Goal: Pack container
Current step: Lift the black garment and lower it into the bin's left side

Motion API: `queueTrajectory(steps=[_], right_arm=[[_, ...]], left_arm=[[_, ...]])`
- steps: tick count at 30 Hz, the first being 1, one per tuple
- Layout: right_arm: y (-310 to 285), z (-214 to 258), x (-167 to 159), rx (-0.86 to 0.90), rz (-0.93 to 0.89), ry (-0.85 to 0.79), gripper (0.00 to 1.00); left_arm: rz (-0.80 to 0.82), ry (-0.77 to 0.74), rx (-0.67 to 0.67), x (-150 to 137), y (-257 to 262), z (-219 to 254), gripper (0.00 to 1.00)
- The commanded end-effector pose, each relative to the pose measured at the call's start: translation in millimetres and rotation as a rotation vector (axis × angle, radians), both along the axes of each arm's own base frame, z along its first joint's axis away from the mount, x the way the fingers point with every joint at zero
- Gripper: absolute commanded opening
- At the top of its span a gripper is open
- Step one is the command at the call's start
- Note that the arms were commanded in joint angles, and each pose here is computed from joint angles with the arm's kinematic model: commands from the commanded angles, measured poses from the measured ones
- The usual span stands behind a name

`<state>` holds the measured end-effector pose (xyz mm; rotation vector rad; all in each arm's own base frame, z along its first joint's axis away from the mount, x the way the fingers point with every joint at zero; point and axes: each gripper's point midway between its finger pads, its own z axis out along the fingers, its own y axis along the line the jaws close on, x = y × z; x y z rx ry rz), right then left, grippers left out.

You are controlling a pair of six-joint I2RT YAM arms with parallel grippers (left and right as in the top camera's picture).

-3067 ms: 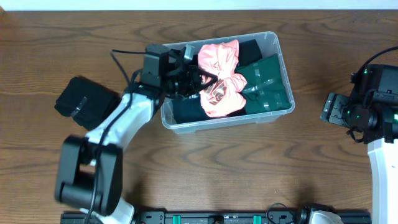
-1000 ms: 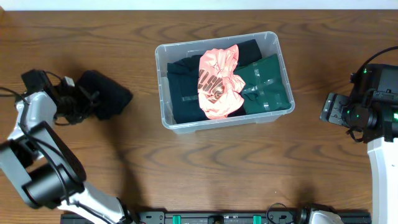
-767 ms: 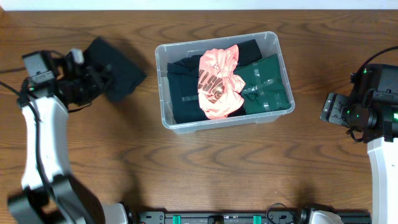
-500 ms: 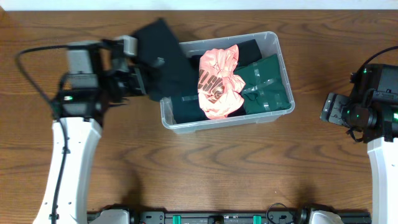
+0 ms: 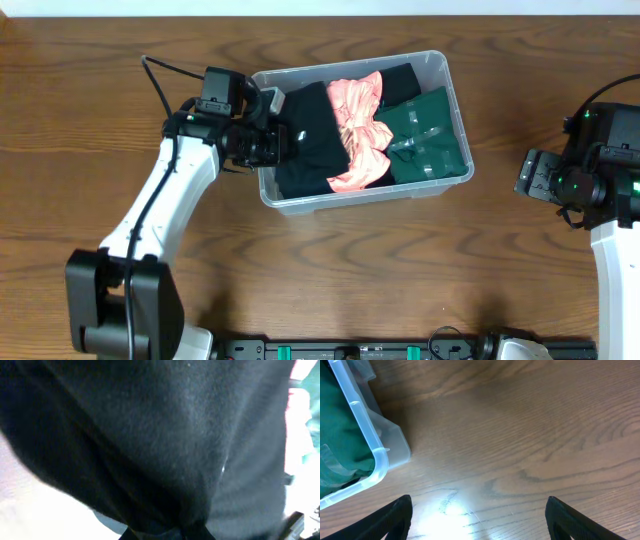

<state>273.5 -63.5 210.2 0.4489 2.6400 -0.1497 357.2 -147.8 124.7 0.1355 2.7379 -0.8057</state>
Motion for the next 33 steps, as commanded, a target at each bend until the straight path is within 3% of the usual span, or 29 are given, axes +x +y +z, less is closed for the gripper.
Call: queueTrajectory(steps=[1, 7, 8, 11, 12, 16, 23, 28, 33], right_arm=[[-3.8, 3.5, 0.5, -0.001, -0.024, -0.010, 0.83], [-3.9, 3.6, 0.7, -0.002, -0.024, -0.011, 0.83], [-3.9, 3.6, 0.7, -0.002, -0.024, -0.011, 0.83], [-3.9, 3.6, 0.6, -0.002, -0.024, -0.011, 0.83], [-3.9, 3.5, 0.6, -0.002, -0.024, -0.010, 0.83], [-3.9, 3.4, 0.6, -0.002, -0.024, -0.010, 0.83], [-4.0, 3.0, 1.1, -0.002, -0.024, -0.011, 0.83], [-4.1, 0.5, 1.9, 0.000, -0.024, -0.002, 0.83], [-4.4, -3.1, 3.3, 0.002, -0.024, 0.012, 0.83]], left_arm=[[0.051, -0.013, 0.099, 9.7, 26.8, -7.3, 0.06], [0.080, 0.018, 0.117, 6.4, 38.9, -10.6, 0.06], [0.079, 0.018, 0.116, 6.3, 38.9, -10.6, 0.17], [0.075, 0.008, 0.101, 7.7, 36.4, -5.4, 0.80], [0.067, 0.001, 0.079, 8.0, 32.9, 0.7, 0.95], [0.039, -0.078, -0.002, 13.9, 20.2, 42.5, 0.98], [0.050, -0.363, 0.009, 40.7, 16.8, 122.5, 0.98], [0.097, -0.434, 0.130, 61.8, 20.2, 116.6, 0.96], [0.062, -0.382, 0.172, 70.7, 4.0, 82.9, 0.96]])
